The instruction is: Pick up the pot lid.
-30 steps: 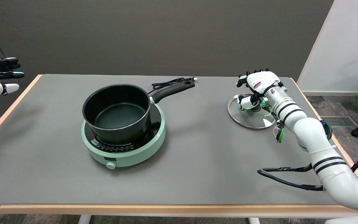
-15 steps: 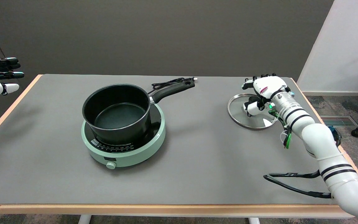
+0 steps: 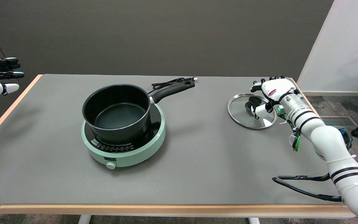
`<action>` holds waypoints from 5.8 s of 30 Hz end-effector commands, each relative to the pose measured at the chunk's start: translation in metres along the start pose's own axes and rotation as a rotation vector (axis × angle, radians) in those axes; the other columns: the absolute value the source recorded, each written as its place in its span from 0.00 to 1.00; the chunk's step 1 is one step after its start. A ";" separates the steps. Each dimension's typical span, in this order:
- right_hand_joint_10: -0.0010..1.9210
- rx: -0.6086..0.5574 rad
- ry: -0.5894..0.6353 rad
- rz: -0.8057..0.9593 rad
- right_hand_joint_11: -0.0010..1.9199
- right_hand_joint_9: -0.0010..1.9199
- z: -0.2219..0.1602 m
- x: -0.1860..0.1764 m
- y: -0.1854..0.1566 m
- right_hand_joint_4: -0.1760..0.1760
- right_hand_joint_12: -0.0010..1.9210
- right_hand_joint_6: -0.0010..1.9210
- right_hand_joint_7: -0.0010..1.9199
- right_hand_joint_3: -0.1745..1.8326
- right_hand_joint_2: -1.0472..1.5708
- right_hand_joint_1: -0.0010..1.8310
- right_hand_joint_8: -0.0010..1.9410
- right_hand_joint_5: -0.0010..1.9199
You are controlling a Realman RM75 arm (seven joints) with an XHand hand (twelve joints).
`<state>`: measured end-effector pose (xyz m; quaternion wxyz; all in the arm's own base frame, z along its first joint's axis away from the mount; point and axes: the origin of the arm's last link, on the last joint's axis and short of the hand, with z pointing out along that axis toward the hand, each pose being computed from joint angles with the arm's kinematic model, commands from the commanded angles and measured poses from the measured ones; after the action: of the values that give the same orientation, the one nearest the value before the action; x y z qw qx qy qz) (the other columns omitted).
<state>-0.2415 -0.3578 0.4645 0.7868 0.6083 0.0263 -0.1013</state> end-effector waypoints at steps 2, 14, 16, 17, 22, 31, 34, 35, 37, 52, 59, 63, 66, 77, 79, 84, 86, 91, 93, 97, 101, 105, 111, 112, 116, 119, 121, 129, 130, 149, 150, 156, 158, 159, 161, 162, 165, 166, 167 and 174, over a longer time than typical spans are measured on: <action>0.24 -0.010 -0.018 -0.001 0.26 0.34 0.003 -0.003 0.011 0.96 0.47 0.16 0.32 0.60 0.64 0.41 0.11 0.28; 0.25 0.039 -0.034 0.017 0.26 0.34 0.019 -0.003 -0.004 0.94 0.47 0.15 0.32 0.60 0.64 0.42 0.11 0.27; 0.25 0.047 -0.034 0.017 0.26 0.34 0.019 -0.003 -0.005 0.94 0.47 0.15 0.33 0.60 0.64 0.42 0.11 0.27; 0.25 0.050 -0.032 0.016 0.26 0.34 0.019 -0.001 -0.006 0.94 0.47 0.15 0.33 0.60 0.64 0.42 0.11 0.27; 0.25 0.052 -0.036 0.015 0.26 0.35 0.016 -0.003 -0.004 0.94 0.47 0.15 0.33 0.60 0.64 0.42 0.11 0.27; 0.25 0.046 -0.050 0.011 0.26 0.37 0.013 -0.007 0.002 0.99 0.50 0.17 0.35 0.56 0.64 0.45 0.12 0.31; 0.25 0.045 -0.052 0.007 0.27 0.38 0.014 -0.007 0.004 1.00 0.51 0.18 0.36 0.56 0.65 0.46 0.12 0.32; 0.25 0.046 -0.052 0.005 0.27 0.38 0.014 -0.007 0.003 1.00 0.51 0.18 0.36 0.54 0.65 0.46 0.13 0.32; 0.27 0.047 -0.051 0.003 0.28 0.38 0.015 -0.007 0.003 1.00 0.51 0.20 0.37 0.56 0.65 0.44 0.13 0.32; 0.32 0.059 -0.067 0.009 0.29 0.39 0.023 -0.009 0.000 1.00 0.53 0.21 0.39 0.52 0.66 0.47 0.16 0.34; 0.32 0.066 -0.071 0.004 0.29 0.39 0.028 -0.008 -0.002 1.00 0.53 0.21 0.40 0.52 0.66 0.47 0.16 0.34; 0.36 0.066 -0.070 0.002 0.29 0.40 0.027 -0.008 -0.001 1.00 0.53 0.24 0.41 0.52 0.66 0.46 0.19 0.35; 0.41 0.066 -0.071 0.001 0.29 0.40 0.026 -0.008 -0.001 1.00 0.55 0.28 0.43 0.52 0.66 0.46 0.25 0.36; 0.50 0.064 -0.070 0.000 0.24 0.40 0.024 -0.009 0.000 1.00 0.67 0.33 0.43 0.53 0.66 0.49 0.31 0.36; 0.57 0.065 -0.069 0.000 0.21 0.38 0.024 -0.008 0.000 1.00 0.72 0.33 0.42 0.53 0.66 0.49 0.36 0.36; 0.75 0.064 -0.064 -0.002 0.17 0.34 0.023 -0.007 0.000 1.00 0.87 0.39 0.34 0.54 0.69 0.50 0.60 0.31; 0.81 0.061 -0.063 -0.003 0.18 0.32 0.023 -0.007 0.000 1.00 0.90 0.50 0.31 0.53 0.71 0.51 0.70 0.27; 0.91 0.062 -0.066 -0.003 0.08 0.30 0.021 -0.009 0.000 0.49 1.00 0.85 0.34 0.15 0.90 0.58 0.85 0.26; 0.92 0.061 -0.066 -0.003 0.07 0.30 0.021 -0.009 -0.001 0.48 1.00 0.85 0.34 0.15 0.90 0.58 0.85 0.26; 0.93 0.061 -0.066 0.006 0.09 0.32 0.021 -0.010 -0.001 0.48 1.00 0.86 0.35 0.16 0.89 0.59 0.83 0.26; 0.92 0.061 -0.067 0.010 0.11 0.34 0.021 -0.010 -0.001 1.00 1.00 0.73 0.36 0.34 0.79 0.71 0.82 0.25; 0.95 0.061 -0.069 0.012 0.10 0.34 0.021 -0.011 -0.001 1.00 1.00 0.72 0.37 0.34 0.79 0.72 0.81 0.26; 0.96 0.061 -0.073 0.023 0.13 0.36 0.020 -0.013 -0.001 1.00 1.00 0.70 0.38 0.35 0.78 0.72 0.79 0.26; 0.96 0.061 -0.073 0.024 0.12 0.36 0.020 -0.013 -0.002 1.00 1.00 0.70 0.38 0.35 0.78 0.72 0.79 0.26; 0.97 0.061 -0.076 0.027 0.12 0.36 0.020 -0.014 -0.002 1.00 1.00 0.70 0.38 0.35 0.78 0.72 0.79 0.26; 0.96 0.061 -0.079 0.027 0.11 0.35 0.020 -0.016 -0.002 1.00 1.00 0.71 0.38 0.34 0.78 0.72 0.79 0.26; 0.93 0.061 -0.081 0.025 0.09 0.35 0.019 -0.017 -0.002 1.00 1.00 0.72 0.38 0.32 0.79 0.72 0.79 0.26; 0.77 0.063 -0.083 0.024 0.09 0.39 0.018 -0.017 -0.002 0.41 1.00 0.83 0.43 0.14 0.86 0.62 0.66 0.31; 0.77 0.063 -0.083 0.025 0.09 0.39 0.018 -0.017 -0.002 0.42 1.00 0.83 0.43 0.15 0.86 0.62 0.66 0.31; 0.70 0.059 -0.088 0.025 0.09 0.43 0.020 -0.018 0.000 0.40 1.00 0.80 0.46 0.15 0.85 0.64 0.60 0.34; 0.69 0.060 -0.088 0.026 0.09 0.43 0.021 -0.018 0.000 0.40 1.00 0.79 0.46 0.14 0.85 0.64 0.60 0.34; 0.68 0.058 -0.093 0.026 0.08 0.44 0.021 -0.019 0.002 0.39 1.00 0.79 0.46 0.15 0.85 0.64 0.58 0.34; 0.67 0.058 -0.093 0.025 0.08 0.42 0.022 -0.018 0.002 1.00 1.00 0.79 0.44 0.23 0.84 0.46 0.40 0.34; 0.66 0.060 -0.093 0.025 0.08 0.42 0.022 -0.018 0.002 1.00 1.00 0.79 0.44 0.23 0.84 0.46 0.40 0.34; 0.66 0.059 -0.093 0.022 0.08 0.43 0.022 -0.018 0.003 1.00 1.00 0.79 0.44 0.22 0.84 0.46 0.40 0.34; 0.65 0.058 -0.094 0.021 0.08 0.43 0.022 -0.018 0.003 1.00 1.00 0.79 0.44 0.22 0.84 0.46 0.39 0.34; 0.65 0.058 -0.092 0.021 0.08 0.43 0.023 -0.017 0.005 1.00 1.00 0.78 0.44 0.22 0.84 0.46 0.39 0.34; 0.65 0.059 -0.094 0.025 0.08 0.43 0.023 -0.017 0.005 1.00 1.00 0.78 0.44 0.22 0.84 0.46 0.39 0.34; 0.65 0.059 -0.092 0.027 0.08 0.43 0.023 -0.017 0.005 1.00 1.00 0.78 0.44 0.22 0.84 0.47 0.39 0.34; 0.63 0.061 -0.090 0.024 0.09 0.43 0.024 -0.014 0.007 0.91 1.00 0.77 0.45 0.20 0.85 0.49 0.41 0.35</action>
<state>-0.2606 -0.3758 0.4750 0.7686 0.6279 -0.0216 -0.1208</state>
